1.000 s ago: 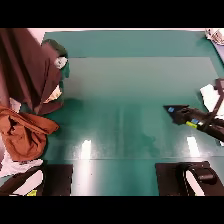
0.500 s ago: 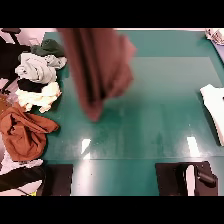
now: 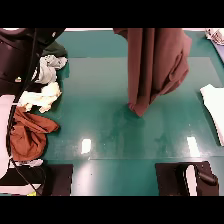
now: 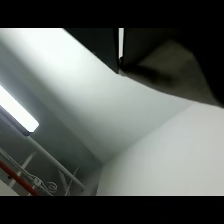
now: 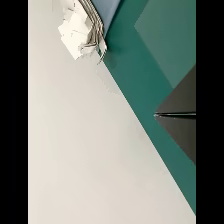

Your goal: Fold the shirts.

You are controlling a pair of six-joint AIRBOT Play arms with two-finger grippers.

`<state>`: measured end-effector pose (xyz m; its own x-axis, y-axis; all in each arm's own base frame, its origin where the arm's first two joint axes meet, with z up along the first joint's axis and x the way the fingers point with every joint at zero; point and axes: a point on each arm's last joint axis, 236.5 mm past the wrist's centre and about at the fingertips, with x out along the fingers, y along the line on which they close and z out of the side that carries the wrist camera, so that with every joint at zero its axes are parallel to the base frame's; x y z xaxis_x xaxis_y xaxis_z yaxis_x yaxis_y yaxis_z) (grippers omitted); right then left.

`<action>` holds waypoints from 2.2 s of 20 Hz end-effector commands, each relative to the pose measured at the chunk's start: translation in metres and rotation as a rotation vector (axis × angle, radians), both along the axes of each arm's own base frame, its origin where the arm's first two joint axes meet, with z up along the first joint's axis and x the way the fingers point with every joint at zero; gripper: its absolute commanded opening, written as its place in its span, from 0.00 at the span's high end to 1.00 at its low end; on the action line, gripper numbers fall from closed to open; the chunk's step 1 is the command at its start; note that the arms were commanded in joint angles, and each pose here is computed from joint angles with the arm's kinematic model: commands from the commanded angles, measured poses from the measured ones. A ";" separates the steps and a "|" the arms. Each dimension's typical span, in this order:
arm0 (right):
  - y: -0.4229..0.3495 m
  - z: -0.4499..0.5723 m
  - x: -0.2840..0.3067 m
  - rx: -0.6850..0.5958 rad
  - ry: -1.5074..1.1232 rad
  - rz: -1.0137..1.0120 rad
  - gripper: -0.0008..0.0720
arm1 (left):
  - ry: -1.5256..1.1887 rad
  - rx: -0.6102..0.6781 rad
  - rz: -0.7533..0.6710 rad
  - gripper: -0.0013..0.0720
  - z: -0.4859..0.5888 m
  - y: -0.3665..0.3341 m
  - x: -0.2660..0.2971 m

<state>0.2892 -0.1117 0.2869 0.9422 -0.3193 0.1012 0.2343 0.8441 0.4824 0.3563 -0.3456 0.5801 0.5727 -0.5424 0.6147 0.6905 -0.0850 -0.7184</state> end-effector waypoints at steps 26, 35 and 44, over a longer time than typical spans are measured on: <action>0.273 -0.226 0.030 0.184 1.144 1.149 0.96 | 0.797 1.397 0.473 0.95 -0.435 0.270 0.184; 0.279 -0.263 0.023 0.075 1.265 1.151 0.96 | 1.049 1.656 0.272 0.95 -0.499 0.295 0.120; 0.265 -0.269 0.034 0.007 1.256 1.090 0.95 | 1.159 1.612 0.081 0.95 -0.558 0.282 0.011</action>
<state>0.3188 0.1563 0.0193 0.1769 0.5171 -0.8374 -0.2031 0.8517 0.4830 0.4068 -0.0552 0.0432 0.3709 -0.0225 -0.9284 -0.1057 0.9922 -0.0662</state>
